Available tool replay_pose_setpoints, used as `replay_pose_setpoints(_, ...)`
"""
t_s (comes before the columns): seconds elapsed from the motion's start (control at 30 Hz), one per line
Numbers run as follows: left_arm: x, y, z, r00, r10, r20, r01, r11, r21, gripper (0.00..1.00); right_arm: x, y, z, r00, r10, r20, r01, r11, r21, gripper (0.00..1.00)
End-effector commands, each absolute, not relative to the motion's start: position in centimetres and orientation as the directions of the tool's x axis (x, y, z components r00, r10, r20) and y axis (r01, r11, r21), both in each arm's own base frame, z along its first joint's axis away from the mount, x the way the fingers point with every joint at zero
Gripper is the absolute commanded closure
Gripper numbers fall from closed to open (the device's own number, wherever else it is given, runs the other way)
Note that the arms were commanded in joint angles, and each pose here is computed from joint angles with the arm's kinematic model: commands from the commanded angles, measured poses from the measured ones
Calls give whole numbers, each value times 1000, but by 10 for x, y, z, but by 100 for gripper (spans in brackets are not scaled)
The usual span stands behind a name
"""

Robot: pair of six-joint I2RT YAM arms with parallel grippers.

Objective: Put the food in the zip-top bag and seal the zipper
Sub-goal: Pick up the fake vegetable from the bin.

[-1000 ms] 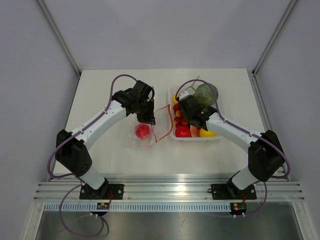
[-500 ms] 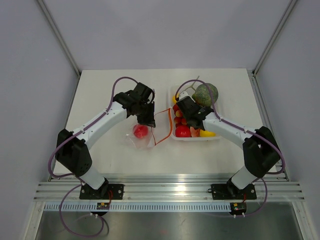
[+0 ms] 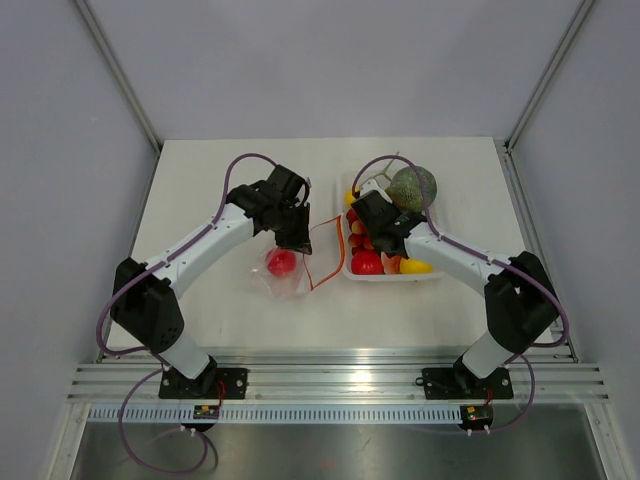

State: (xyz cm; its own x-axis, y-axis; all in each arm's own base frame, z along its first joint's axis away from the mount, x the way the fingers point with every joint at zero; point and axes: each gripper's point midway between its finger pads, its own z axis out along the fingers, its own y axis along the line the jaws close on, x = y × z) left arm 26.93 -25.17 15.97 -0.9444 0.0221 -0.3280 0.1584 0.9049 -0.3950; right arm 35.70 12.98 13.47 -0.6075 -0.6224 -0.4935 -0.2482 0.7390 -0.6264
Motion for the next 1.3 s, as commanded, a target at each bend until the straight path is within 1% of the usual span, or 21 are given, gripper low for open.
replay_pose_setpoints(0.0, 270, -254, 173, -930, 26, -366, 191, 886, -422, 100, 353, 140, 163, -597, -540, -593, -212, 819, -534, 100)
replay_pose_setpoints(0.03, 270, -254, 174, -930, 26, -368, 191, 886, -421, 100, 348, 138, 165, -606, -531, -591, -215, 826, -521, 100)
replay_pose_setpoints(0.13, 271, -254, 177, -928, 27, -372, 194, 887, -419, 100, 336, 139, 179, -608, -481, -632, -212, 865, -455, 100)
replay_pose_setpoints(0.2, 273, -255, 181, -925, 27, -380, 199, 884, -423, 100, 329, 138, 199, -591, -434, -680, -188, 894, -407, 100)
replay_pose_setpoints(0.27, 275, -256, 183, -924, 22, -383, 198, 882, -427, 100, 321, 139, 208, -590, -393, -705, -187, 916, -355, 100)
replay_pose_setpoints(0.3, 277, -258, 187, -921, 17, -390, 199, 880, -432, 100, 318, 140, 224, -568, -364, -738, -181, 930, -320, 100)
replay_pose_setpoints(0.33, 278, -259, 189, -920, 11, -392, 197, 878, -436, 100, 314, 143, 229, -566, -353, -745, -199, 935, -293, 100)
replay_pose_setpoints(0.4, 281, -262, 194, -916, 11, -401, 203, 874, -441, 100, 311, 147, 250, -537, -292, -791, -190, 956, -224, 100)
replay_pose_setpoints(0.5, 284, -259, 195, -912, 22, -409, 210, 883, -421, 100, 303, 164, 276, -486, -212, -848, -234, 966, -108, 100)
replay_pose_setpoints(0.6, 287, -259, 198, -911, 23, -412, 212, 882, -420, 100, 296, 187, 297, -455, -121, -882, -300, 954, 23, 100)
replay_pose_setpoints(0.7, 287, -261, 201, -911, 24, -413, 216, 878, -427, 100, 291, 212, 311, -458, -37, -888, -361, 921, 148, 100)
replay_pose_setpoints(0.97, 287, -260, 205, -910, 24, -414, 217, 879, -424, 100, 286, 265, 325, -478, 48, -877, -457, 839, 295, 100)
replay_pose_setpoints(1.07, 286, -259, 207, -910, 21, -415, 214, 879, -425, 100, 286, 280, 323, -486, 52, -872, -476, 821, 314, 100)
replay_pose_setpoints(1.27, 283, -259, 218, -904, 18, -428, 225, 870, -438, 100, 292, 309, 296, -524, 26, -851, -490, 808, 327, 100)
